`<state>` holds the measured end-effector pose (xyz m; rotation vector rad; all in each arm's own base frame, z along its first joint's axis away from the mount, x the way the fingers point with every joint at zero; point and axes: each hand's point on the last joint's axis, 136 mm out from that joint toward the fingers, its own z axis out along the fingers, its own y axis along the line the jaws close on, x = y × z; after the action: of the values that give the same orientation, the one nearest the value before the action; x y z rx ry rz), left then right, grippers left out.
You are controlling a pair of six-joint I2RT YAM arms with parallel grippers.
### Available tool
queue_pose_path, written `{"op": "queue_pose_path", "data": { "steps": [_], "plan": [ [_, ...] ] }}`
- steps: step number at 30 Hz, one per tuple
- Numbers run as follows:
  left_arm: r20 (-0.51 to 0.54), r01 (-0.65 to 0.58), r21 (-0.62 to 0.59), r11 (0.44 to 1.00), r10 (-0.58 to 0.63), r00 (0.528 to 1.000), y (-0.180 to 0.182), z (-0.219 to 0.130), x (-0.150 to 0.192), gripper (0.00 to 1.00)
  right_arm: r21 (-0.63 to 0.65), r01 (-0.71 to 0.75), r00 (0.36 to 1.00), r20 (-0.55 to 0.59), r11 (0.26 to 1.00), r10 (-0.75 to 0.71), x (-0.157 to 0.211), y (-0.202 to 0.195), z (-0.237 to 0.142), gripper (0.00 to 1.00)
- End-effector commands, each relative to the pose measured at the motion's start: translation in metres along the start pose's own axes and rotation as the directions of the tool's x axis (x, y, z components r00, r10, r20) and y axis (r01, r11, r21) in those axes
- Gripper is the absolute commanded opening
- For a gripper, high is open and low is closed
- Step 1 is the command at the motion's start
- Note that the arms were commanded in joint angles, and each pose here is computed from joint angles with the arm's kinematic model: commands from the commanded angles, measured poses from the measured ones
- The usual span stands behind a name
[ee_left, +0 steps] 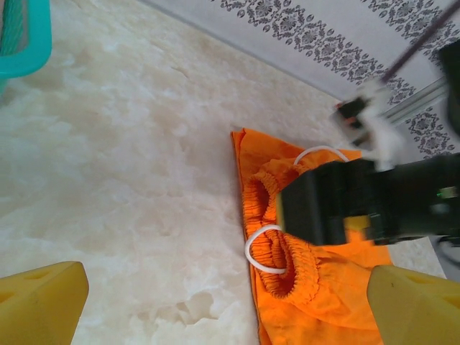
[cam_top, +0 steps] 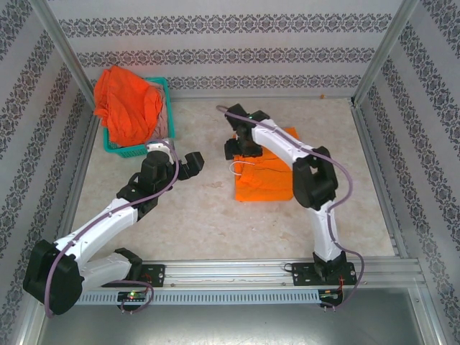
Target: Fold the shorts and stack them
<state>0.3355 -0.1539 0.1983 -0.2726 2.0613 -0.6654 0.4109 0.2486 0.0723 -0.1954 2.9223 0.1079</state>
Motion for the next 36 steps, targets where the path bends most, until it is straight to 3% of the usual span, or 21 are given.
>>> {"op": "queue_pose_path", "data": {
  "steps": [1, 6, 12, 15, 27, 33, 36],
  "plan": [
    [0.01, -0.001, -0.024, 1.0, 0.001, 1.0, 0.008, -0.004, -0.002, 1.0, 0.083, 0.039, 0.995, -0.094, 0.996, -0.031, 0.017, -0.006, 0.022, 0.76],
    [0.012, -0.005, -0.031, 1.0, 0.005, 1.0, 0.011, -0.006, -0.002, 1.0, 0.129, 0.06, 0.984, -0.175, 0.99, -0.037, 0.029, -0.017, 0.051, 0.6],
    [0.019, -0.007, -0.039, 0.999, 0.007, 1.0, 0.014, -0.008, -0.003, 1.0, 0.179, 0.043, 0.977, -0.214, 0.983, -0.004, 0.04, -0.064, 0.052, 0.37],
    [0.022, -0.005, -0.042, 0.999, 0.006, 1.0, 0.015, -0.007, -0.004, 1.0, 0.192, 0.04, 0.972, -0.233, 0.98, 0.006, 0.046, -0.091, 0.047, 0.33],
    [0.04, -0.008, -0.056, 0.998, 0.01, 0.999, 0.022, -0.006, -0.009, 1.0, 0.279, 0.013, 0.944, -0.321, 0.96, 0.08, 0.08, -0.22, 0.027, 0.27],
    [0.052, -0.019, -0.092, 0.996, 0.024, 0.998, 0.032, -0.014, -0.024, 1.0, 0.324, -0.105, 0.928, -0.309, 0.94, 0.21, 0.102, -0.285, 0.014, 0.27],
    [0.072, -0.023, -0.135, 0.991, 0.033, 0.997, 0.042, -0.021, -0.039, 1.0, 0.335, -0.1, 0.935, -0.291, 0.937, 0.204, 0.101, -0.296, 0.006, 0.39]
  ]
}}
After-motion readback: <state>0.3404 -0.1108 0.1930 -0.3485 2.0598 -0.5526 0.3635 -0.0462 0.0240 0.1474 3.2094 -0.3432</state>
